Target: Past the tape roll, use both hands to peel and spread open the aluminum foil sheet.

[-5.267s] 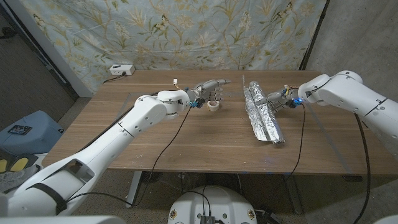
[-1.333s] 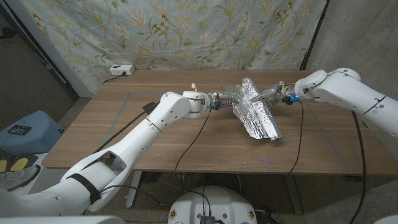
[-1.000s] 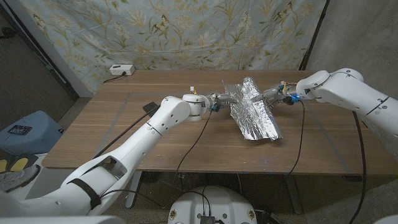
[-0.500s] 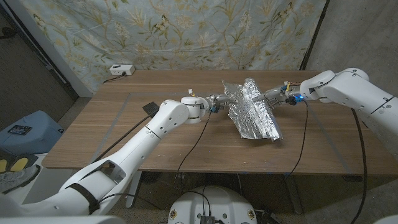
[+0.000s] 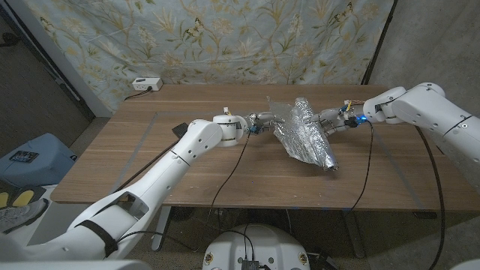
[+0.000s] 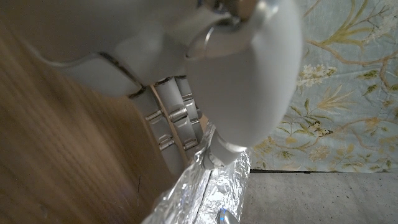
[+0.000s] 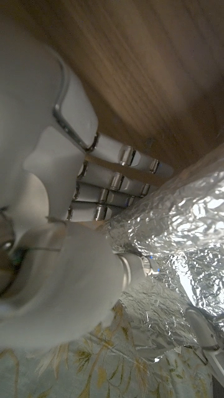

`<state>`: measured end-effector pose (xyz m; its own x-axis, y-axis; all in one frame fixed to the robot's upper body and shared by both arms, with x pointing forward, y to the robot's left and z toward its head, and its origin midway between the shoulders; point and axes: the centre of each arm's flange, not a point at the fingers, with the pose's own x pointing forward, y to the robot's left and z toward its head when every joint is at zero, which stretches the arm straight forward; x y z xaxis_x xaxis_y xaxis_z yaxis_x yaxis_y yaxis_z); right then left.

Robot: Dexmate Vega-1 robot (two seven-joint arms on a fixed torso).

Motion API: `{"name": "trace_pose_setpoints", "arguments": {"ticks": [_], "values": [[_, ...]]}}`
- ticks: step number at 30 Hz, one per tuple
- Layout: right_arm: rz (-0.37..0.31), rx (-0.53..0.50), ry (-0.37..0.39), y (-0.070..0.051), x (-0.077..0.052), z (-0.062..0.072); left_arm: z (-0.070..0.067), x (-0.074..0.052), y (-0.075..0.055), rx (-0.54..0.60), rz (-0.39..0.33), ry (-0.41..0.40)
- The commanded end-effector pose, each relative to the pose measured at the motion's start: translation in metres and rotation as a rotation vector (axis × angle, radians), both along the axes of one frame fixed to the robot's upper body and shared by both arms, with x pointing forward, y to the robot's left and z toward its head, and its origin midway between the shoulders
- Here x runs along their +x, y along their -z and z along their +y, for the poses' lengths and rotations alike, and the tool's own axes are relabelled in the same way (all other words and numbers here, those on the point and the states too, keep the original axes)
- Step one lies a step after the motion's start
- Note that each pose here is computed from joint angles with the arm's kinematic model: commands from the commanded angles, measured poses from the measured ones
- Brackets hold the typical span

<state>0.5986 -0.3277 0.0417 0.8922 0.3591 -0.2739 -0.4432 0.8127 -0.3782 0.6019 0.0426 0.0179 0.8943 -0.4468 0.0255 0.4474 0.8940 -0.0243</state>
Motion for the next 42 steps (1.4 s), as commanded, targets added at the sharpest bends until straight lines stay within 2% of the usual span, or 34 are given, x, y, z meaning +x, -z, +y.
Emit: {"name": "trace_pose_setpoints", "arguments": {"ticks": [1, 11, 19, 37, 42], "values": [[0.084, 0.117, -0.036, 0.012, 0.007, -0.003, 0.003, 0.005, -0.005, -0.034, 0.026, 0.054], [0.115, 0.194, -0.056, 0.017, 0.006, -0.004, 0.007, 0.005, -0.007, -0.063, 0.051, 0.082], [0.144, 0.261, -0.064, 0.024, 0.005, -0.005, 0.009, 0.006, -0.003, -0.080, 0.077, 0.094], [0.197, 0.497, -0.093, 0.037, 0.006, -0.015, 0.011, 0.009, 0.000, -0.096, 0.098, 0.123], [0.198, 0.529, -0.098, 0.038, 0.007, -0.016, 0.011, 0.010, -0.001, -0.088, 0.093, 0.139]]}}
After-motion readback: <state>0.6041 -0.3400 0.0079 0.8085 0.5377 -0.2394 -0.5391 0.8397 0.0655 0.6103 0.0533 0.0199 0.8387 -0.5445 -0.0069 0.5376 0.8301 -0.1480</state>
